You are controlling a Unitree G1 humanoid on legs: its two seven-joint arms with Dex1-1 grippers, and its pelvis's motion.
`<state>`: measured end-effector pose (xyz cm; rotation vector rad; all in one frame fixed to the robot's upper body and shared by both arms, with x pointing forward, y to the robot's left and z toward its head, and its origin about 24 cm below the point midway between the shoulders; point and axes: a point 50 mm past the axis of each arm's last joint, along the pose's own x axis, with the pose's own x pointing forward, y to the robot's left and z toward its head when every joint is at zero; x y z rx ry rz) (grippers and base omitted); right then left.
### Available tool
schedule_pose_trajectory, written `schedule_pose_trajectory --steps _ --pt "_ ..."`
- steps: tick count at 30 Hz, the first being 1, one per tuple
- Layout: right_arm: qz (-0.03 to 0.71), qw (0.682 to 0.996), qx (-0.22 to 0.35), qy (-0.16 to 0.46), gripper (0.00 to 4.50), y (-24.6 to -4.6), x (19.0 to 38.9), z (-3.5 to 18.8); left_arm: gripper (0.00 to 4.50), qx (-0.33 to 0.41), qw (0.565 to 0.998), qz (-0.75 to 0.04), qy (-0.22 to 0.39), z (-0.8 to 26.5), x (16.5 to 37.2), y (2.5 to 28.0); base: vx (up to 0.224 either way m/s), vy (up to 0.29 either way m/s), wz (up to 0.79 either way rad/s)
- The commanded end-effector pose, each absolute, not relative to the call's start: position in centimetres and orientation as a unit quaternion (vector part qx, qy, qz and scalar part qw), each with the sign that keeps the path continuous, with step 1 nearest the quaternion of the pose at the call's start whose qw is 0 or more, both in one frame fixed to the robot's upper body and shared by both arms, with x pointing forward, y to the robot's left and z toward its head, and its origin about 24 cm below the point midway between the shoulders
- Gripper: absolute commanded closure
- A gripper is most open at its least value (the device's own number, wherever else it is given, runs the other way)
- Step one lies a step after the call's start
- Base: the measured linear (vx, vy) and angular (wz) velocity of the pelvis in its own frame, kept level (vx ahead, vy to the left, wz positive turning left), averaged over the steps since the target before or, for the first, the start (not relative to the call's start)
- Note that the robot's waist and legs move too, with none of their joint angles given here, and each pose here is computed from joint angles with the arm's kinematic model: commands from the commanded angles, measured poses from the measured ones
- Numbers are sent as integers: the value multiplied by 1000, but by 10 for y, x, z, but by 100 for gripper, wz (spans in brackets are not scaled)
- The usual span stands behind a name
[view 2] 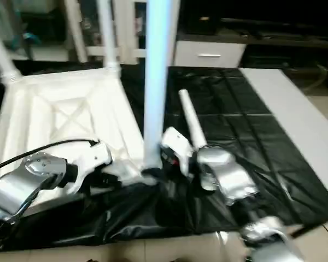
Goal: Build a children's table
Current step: Rotate leg to tighten
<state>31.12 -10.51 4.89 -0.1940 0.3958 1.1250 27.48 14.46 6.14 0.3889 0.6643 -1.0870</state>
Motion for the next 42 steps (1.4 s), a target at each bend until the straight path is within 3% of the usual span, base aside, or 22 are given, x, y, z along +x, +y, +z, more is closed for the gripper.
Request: schedule_pose_trajectory --steps 1,7,13,17,22,24,25,31,38,41,42 --pt "458 853 -95 232 184 -113 316 32 450 157 794 -505 299 60 277 133 0 0 0" --pt "323 911 -82 244 184 -93 333 20 450 114 858 -417 278 57 305 118 0 0 0" --pt "178 950 -15 256 185 -68 348 18 450 105 916 -294 254 56 336 105 0 0 0" --pt "162 956 2 244 185 -51 352 24 450 110 921 -286 241 59 342 93 0 0 0" --pt "183 959 28 215 185 -44 356 32 450 128 915 -300 239 58 341 94 0 0 0" --pt "199 961 34 189 185 -44 358 38 450 132 915 -298 239 56 341 96 0 0 0" --pt "211 962 39 172 129 -44 360 42 450 136 915 -297 237 56 342 97 0 0 0" --pt "208 970 29 119 79 -65 364 59 450 155 918 -295 215 59 347 103 0 0 0" --pt "232 969 3 89 79 -92 347 69 450 160 922 -299 185 63 358 96 0 0 0" --pt "238 968 -4 76 75 -99 337 74 395 119 931 -292 183 64 364 93 0 0 0" --pt "243 967 -7 71 75 -101 331 78 395 117 936 -281 179 67 368 93 0 0 0"
